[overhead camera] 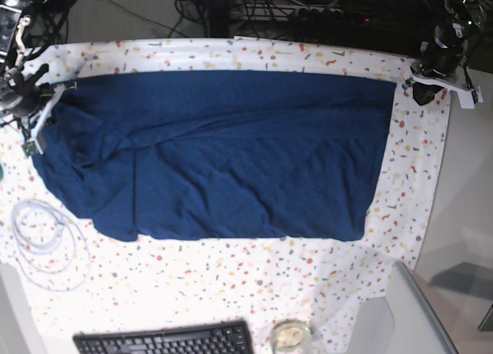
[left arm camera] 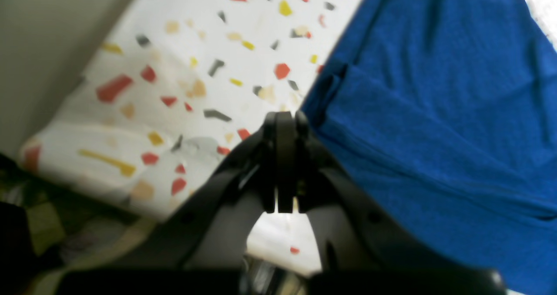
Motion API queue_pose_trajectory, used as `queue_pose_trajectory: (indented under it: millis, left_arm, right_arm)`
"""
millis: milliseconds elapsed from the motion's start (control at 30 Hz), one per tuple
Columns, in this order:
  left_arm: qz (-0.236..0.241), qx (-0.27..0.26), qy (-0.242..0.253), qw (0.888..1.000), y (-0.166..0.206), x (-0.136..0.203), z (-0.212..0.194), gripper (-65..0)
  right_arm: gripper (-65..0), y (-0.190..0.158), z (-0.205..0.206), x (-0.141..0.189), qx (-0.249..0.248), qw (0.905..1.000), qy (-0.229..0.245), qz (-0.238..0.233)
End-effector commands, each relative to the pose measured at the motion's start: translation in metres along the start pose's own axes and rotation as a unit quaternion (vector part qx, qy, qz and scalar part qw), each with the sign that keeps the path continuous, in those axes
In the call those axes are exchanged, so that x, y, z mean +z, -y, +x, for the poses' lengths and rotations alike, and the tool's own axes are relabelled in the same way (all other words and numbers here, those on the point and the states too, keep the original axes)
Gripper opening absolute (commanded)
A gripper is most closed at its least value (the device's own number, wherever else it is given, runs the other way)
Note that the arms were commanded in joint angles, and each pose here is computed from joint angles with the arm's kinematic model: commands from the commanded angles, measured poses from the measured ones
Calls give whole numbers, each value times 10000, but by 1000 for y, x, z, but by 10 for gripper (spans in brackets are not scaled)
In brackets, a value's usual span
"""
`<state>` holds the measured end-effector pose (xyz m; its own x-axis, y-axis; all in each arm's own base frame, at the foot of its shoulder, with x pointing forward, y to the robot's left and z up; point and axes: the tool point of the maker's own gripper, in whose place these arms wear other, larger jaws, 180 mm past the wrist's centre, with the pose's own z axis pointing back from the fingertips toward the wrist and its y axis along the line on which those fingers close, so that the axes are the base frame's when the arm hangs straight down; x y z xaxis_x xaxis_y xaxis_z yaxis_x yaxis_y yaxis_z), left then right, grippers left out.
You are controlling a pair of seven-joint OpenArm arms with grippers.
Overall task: Layout the t-shirt on the table in an organized manner, then fold the t-shirt properly
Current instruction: 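Pull the held edge apart and drag it to straighten the fold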
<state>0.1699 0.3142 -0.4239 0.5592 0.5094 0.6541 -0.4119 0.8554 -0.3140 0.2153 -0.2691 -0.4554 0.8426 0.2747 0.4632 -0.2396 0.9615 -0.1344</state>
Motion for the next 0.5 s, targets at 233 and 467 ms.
queue_pose_trajectory:
  millis: [233,467]
  left_arm:
    - [-259,448,149,9985,6,-15,3,-365]
    - [-403,730,21,9965,19,-30,-10,-369]
  right_arm:
    - [-650,5,12,3,27,9998,182,-66]
    - [-650,4,11,2,23,9998,165,-49]
